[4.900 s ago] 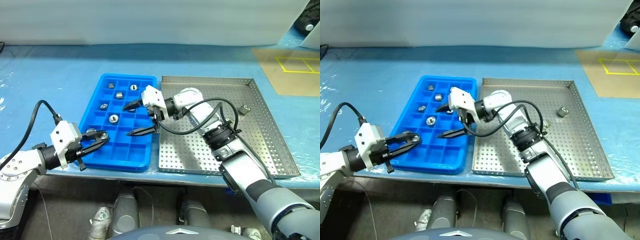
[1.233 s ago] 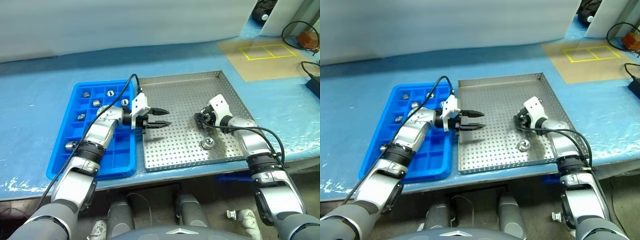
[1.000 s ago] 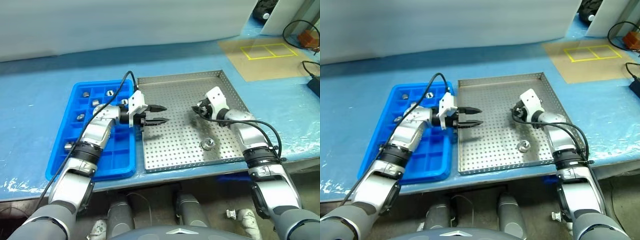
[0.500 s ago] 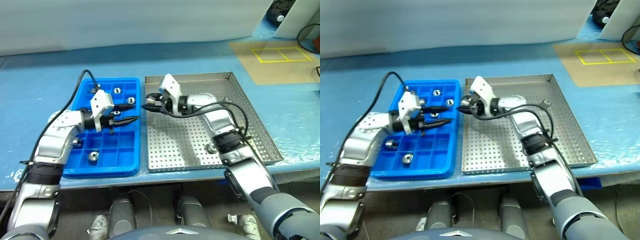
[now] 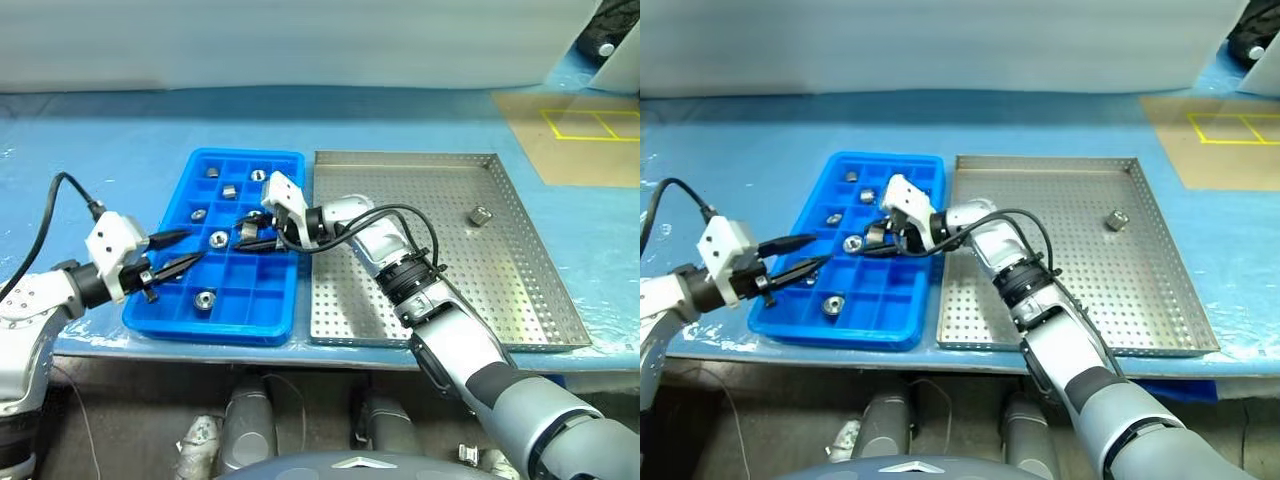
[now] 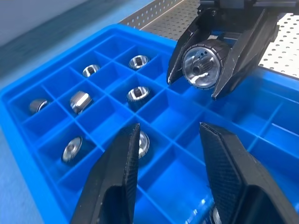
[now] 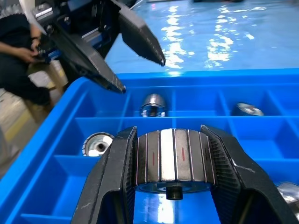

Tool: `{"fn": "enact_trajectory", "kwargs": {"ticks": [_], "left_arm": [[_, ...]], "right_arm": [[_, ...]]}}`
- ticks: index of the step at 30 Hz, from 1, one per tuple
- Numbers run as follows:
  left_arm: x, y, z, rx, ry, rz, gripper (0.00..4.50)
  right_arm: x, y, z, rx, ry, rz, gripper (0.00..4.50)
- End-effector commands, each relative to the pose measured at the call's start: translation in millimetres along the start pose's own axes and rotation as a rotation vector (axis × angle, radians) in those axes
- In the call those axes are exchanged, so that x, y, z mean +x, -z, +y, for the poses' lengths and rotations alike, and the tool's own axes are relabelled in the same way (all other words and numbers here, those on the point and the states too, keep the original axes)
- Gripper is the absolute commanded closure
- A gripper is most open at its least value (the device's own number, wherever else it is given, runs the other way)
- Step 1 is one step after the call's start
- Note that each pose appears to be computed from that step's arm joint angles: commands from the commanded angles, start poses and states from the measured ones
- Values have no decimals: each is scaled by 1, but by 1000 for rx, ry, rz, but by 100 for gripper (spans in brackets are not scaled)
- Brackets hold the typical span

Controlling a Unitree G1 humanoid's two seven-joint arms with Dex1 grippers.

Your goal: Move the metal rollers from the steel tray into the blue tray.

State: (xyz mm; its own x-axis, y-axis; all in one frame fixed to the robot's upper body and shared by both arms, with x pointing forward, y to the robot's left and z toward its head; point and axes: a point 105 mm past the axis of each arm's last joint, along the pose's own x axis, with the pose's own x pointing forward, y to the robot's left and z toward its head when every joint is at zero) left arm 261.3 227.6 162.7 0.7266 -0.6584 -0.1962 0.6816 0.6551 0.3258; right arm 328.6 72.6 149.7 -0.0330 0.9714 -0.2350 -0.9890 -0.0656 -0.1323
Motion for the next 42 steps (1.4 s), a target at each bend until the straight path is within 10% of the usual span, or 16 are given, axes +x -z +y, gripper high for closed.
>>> {"fn": "enact_trajectory", "kwargs": {"ticks": [1, 10, 18, 30, 42], "left_arm": [[-11, -14, 1, 35, -28, -16, 236], [-17, -12, -12, 1, -30, 5, 236], [-11, -14, -13, 0, -11, -2, 236], [60, -20, -20, 39, 214, -100, 236], [143, -43, -53, 78, 475, -270, 236]], "right_arm": [[6, -5, 9, -40, -64, -7, 283], [16, 18, 15, -19, -79, 45, 283], [16, 17, -1, -6, 36, 51, 10], [-52, -14, -54, -64, 413, -76, 4], [-210, 24, -115, -32, 1127, 69, 4]]}}
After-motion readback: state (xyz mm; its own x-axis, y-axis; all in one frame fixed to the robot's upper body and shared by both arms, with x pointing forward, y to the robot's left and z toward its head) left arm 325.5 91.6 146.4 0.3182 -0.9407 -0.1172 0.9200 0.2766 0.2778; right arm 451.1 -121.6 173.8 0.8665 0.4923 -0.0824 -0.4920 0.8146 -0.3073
